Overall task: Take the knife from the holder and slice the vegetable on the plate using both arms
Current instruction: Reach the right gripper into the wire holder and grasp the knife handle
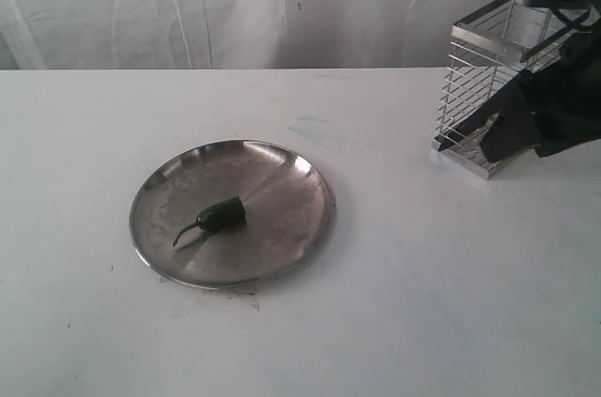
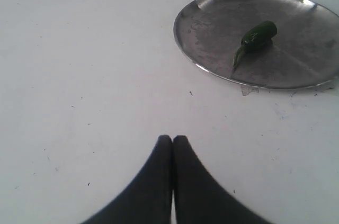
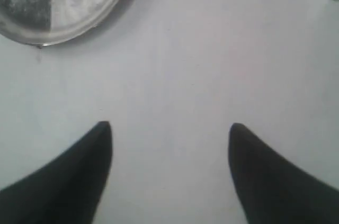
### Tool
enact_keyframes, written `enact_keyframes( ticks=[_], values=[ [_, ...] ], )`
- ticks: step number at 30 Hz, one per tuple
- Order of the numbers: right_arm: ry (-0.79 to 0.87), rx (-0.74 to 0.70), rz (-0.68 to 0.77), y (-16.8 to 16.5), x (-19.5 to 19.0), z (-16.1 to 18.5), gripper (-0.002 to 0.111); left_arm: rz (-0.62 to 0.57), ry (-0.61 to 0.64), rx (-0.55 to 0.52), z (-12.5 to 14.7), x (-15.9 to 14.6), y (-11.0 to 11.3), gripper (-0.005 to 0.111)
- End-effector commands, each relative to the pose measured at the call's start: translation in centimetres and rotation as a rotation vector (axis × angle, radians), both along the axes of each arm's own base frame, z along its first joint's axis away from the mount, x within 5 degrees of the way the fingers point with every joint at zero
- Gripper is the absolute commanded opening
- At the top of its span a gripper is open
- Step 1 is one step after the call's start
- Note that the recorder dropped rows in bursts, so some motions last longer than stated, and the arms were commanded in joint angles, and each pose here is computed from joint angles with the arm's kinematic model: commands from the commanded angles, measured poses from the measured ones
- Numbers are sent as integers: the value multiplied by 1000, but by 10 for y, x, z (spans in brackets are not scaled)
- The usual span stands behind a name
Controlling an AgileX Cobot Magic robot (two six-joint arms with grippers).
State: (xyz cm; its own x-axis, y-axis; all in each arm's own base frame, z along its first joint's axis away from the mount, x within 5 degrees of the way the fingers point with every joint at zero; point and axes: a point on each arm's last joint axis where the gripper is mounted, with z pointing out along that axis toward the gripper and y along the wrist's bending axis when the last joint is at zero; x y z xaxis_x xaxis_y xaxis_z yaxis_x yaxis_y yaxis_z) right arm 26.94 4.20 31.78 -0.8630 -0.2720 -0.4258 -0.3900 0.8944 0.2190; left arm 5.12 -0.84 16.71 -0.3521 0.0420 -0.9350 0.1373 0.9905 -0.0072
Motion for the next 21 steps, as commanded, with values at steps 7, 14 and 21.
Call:
enact_keyframes(
  ticks=[7, 14, 21],
  values=[
    [-321, -165, -196, -20, 64, 10, 71, 1, -1, -6, -1, 0, 0, 0],
    [-258, -193, -117, -17, 83, -19, 68, 1, -1, -6, -1, 0, 0, 0],
    [-266, -193, -126, -17, 93, -29, 65, 1, -1, -6, -1, 0, 0, 0]
  ],
)
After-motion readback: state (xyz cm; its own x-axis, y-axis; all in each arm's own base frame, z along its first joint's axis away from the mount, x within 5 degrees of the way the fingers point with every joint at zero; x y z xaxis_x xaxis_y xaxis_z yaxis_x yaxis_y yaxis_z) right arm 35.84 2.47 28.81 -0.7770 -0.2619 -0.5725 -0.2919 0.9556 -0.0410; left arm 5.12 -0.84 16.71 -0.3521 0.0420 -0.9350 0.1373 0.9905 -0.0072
